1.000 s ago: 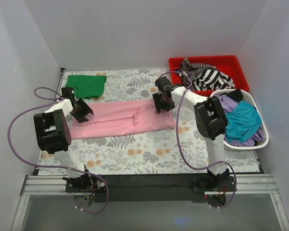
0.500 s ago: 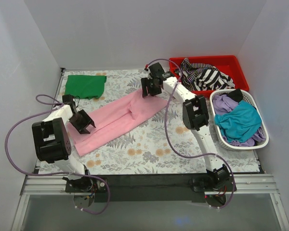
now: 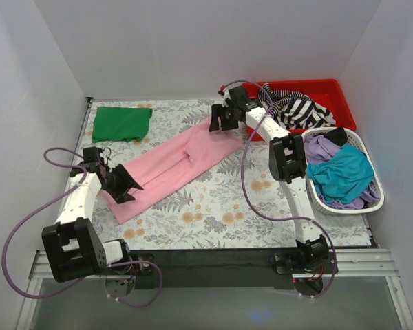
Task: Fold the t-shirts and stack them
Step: Fold the tshirt
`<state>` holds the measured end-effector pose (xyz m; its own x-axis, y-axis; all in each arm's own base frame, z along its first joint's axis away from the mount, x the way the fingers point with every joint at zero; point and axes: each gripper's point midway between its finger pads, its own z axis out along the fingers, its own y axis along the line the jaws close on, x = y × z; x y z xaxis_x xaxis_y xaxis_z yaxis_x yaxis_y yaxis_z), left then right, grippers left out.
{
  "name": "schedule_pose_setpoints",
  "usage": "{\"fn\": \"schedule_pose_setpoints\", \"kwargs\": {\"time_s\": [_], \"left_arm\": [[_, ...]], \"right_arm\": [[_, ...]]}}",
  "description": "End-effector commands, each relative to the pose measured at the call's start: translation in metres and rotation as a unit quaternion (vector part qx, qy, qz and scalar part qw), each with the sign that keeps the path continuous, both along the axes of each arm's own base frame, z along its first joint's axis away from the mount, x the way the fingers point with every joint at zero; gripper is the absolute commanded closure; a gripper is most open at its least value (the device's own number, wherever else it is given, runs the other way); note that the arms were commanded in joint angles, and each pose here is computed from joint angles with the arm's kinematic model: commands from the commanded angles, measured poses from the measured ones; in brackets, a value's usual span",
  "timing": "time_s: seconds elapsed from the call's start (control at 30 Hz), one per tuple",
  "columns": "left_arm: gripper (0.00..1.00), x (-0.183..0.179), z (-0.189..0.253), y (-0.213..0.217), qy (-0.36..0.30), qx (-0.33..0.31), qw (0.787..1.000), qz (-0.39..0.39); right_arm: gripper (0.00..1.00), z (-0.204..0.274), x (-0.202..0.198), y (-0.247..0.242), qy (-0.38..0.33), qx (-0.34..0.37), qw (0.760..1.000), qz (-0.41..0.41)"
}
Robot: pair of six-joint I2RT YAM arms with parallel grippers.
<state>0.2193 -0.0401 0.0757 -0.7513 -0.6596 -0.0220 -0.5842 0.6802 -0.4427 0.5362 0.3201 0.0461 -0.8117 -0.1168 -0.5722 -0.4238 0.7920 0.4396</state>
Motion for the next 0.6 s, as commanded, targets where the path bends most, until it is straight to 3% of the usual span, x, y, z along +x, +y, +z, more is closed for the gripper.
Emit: {"fn": "schedule_pose_setpoints", "kwargs": {"time_s": [0.0,0.17,0.27,0.4,0.43,0.53,0.57], "left_arm": [[0.52,0.047,0.046,0.012,-0.111,0.029,0.993,0.006],[0.51,0.13,0.102,0.025,-0.218,0.036,0.975,0.008],[0.51,0.169,0.105,0.023,-0.243,0.013,0.97,-0.01],[0.51,0.209,0.089,0.007,-0.26,-0.05,0.962,-0.067],[0.51,0.217,0.058,0.001,-0.227,-0.071,0.968,-0.081],[0.51,0.237,0.042,-0.018,-0.217,-0.114,0.961,-0.128],[0.51,0.246,0.033,-0.024,-0.217,-0.124,0.959,-0.138]], "right_arm": [[0.25,0.091,0.021,-0.015,-0.126,-0.006,0.992,-0.016],[0.23,0.178,0.015,-0.047,-0.229,-0.048,0.971,-0.042],[0.23,0.19,-0.002,-0.06,-0.232,-0.061,0.969,-0.05],[0.24,0.158,-0.045,-0.069,-0.167,-0.056,0.983,-0.047],[0.25,0.151,-0.055,-0.069,-0.151,-0.051,0.986,-0.042],[0.26,0.107,-0.095,-0.078,-0.091,-0.049,0.994,-0.041],[0.27,0.113,-0.1,-0.078,-0.105,-0.038,0.993,-0.042]]}}
